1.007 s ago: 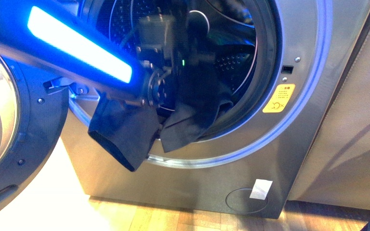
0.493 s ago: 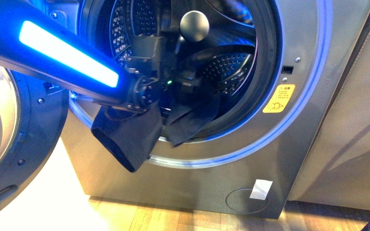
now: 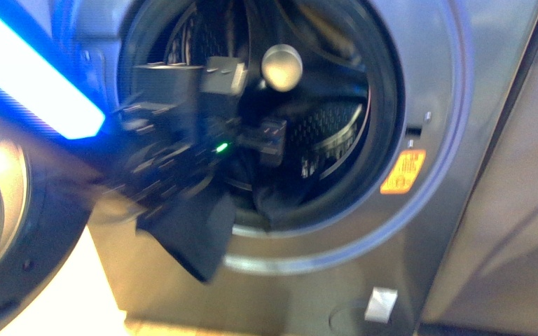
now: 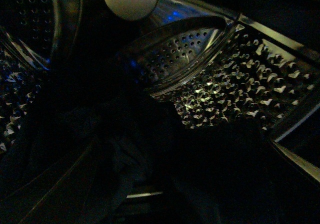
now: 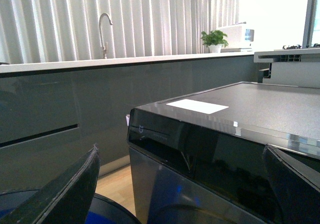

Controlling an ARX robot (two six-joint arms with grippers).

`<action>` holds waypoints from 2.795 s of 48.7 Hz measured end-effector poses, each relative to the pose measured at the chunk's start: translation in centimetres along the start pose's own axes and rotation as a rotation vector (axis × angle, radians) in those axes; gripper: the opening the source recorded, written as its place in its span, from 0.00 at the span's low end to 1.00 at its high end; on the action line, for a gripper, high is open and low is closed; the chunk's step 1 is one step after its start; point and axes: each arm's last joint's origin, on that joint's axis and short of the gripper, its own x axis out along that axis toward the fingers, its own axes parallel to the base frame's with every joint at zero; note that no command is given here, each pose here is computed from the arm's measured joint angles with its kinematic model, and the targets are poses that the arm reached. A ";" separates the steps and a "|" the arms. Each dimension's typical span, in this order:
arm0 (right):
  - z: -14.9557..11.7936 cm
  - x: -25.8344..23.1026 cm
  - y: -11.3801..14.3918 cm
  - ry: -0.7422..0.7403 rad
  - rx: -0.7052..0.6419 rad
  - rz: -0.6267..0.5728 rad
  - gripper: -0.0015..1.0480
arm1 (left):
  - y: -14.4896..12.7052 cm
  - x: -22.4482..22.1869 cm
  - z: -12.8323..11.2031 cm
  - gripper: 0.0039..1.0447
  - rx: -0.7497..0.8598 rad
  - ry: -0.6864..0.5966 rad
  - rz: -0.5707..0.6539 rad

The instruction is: Put clothes into washing machine

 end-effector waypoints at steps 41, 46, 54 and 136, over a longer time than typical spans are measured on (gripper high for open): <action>2.0 0.1 -1.9 0.081 -0.013 -0.498 0.93 | 1.8 -22.5 8.5 0.94 -0.096 -0.194 -0.067; 2.4 -1.6 -1.8 0.064 -0.011 -0.529 0.93 | 2.1 -24.3 9.1 0.94 -0.106 -0.225 -0.063; 2.1 -5.0 -0.2 0.065 0.015 -0.551 0.93 | 2.3 -27.1 9.6 0.94 -0.134 -0.262 -0.061; -21.5 -31.4 -3.5 0.305 -0.125 -0.723 0.02 | 0.4 -37.1 0.3 0.03 -0.075 -0.005 0.328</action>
